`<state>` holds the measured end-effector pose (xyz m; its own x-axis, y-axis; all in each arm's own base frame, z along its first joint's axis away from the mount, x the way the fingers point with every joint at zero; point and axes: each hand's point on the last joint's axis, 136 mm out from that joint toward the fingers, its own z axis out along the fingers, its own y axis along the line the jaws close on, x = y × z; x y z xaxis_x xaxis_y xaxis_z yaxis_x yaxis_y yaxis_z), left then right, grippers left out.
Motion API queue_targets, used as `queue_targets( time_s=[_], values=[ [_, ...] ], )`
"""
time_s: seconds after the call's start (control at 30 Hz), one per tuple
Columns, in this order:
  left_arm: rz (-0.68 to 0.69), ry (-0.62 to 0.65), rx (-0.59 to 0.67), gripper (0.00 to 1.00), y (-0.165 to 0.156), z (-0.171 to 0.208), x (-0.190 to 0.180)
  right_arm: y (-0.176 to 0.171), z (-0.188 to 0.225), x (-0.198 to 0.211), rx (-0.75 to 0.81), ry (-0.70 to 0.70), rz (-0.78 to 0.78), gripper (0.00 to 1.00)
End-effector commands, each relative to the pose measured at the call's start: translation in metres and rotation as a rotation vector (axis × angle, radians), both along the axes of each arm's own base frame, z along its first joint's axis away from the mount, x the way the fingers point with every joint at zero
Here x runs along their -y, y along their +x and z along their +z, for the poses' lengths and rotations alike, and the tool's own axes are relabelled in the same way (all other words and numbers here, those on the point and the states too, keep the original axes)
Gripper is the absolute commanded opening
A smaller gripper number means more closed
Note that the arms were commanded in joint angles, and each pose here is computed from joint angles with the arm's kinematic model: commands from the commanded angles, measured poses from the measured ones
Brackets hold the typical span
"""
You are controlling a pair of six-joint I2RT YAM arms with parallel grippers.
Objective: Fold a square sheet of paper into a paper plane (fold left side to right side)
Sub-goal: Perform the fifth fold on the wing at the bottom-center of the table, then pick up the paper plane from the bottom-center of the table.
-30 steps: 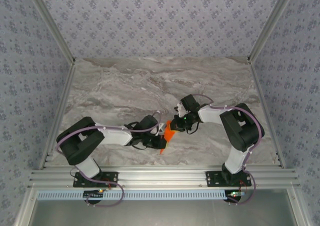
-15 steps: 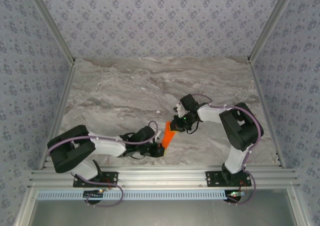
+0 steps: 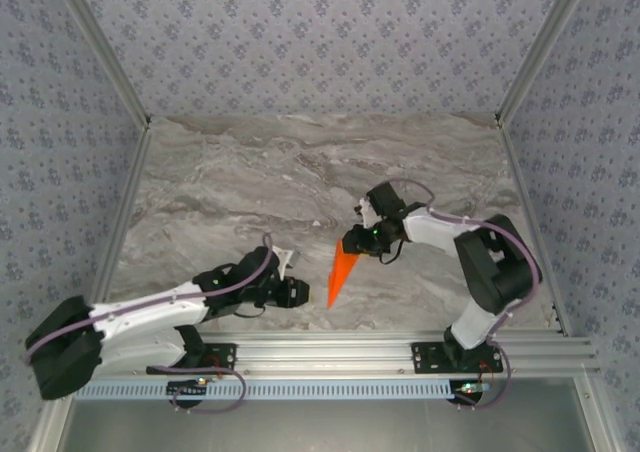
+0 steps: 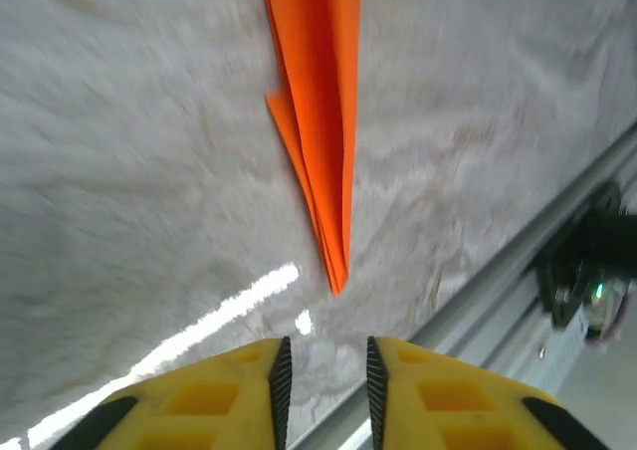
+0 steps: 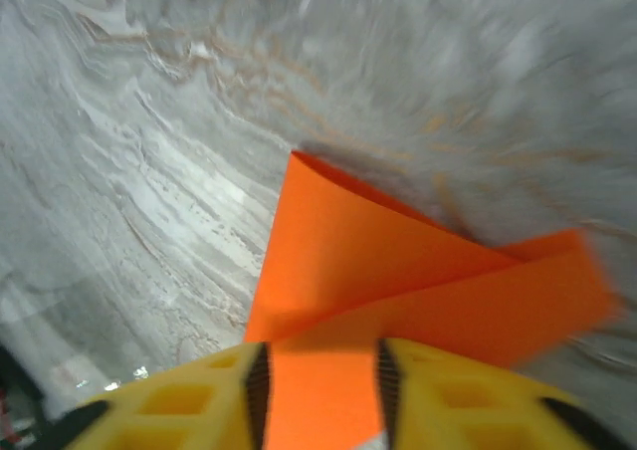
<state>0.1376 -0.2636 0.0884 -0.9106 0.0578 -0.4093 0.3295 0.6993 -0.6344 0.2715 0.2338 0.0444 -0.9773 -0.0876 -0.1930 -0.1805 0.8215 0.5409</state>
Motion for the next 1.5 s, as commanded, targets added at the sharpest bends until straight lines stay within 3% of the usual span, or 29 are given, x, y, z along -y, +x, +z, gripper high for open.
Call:
queue_targets(
  time_s=[0.0,0.1,0.2,0.33,0.67,0.87,1.03,1.13,1.37,1.47],
  values=[
    [0.150,0.090,0.163,0.34,0.032,0.019,-0.032,0.014,0.040,0.027,0.158,-0.139,-0.052,0.48],
    [0.255,0.106,0.267,0.48,0.054,0.040,-0.049,0.005,0.059,0.045,0.204,-0.275,-0.084,0.60],
    [0.334,0.145,0.336,0.52,0.070,0.053,-0.061,-0.015,0.060,0.046,0.177,-0.365,-0.130,0.69],
    [0.437,0.198,0.390,0.55,0.087,0.063,-0.076,-0.035,0.055,0.018,0.183,-0.367,-0.161,0.81],
    [0.480,0.181,0.387,0.57,0.088,0.056,-0.084,-0.042,0.019,-0.016,0.202,-0.612,-0.147,0.82],
    [0.488,0.167,0.385,0.58,0.084,0.055,-0.088,-0.048,0.008,-0.013,0.177,-0.628,-0.152,0.55],
    [0.500,0.173,0.389,0.58,0.083,0.056,-0.093,-0.052,0.016,-0.006,0.178,-0.635,-0.144,0.16],
    [0.508,0.172,0.391,0.59,0.083,0.057,-0.095,-0.050,0.040,-0.019,0.226,-0.544,-0.113,0.00],
    [0.530,0.182,0.409,0.59,0.084,0.063,-0.101,-0.051,0.102,-0.059,0.347,-0.178,0.019,0.00],
    [0.541,0.182,0.415,0.60,0.084,0.066,-0.104,-0.051,0.095,-0.055,0.318,-0.037,0.023,0.00]
  ],
)
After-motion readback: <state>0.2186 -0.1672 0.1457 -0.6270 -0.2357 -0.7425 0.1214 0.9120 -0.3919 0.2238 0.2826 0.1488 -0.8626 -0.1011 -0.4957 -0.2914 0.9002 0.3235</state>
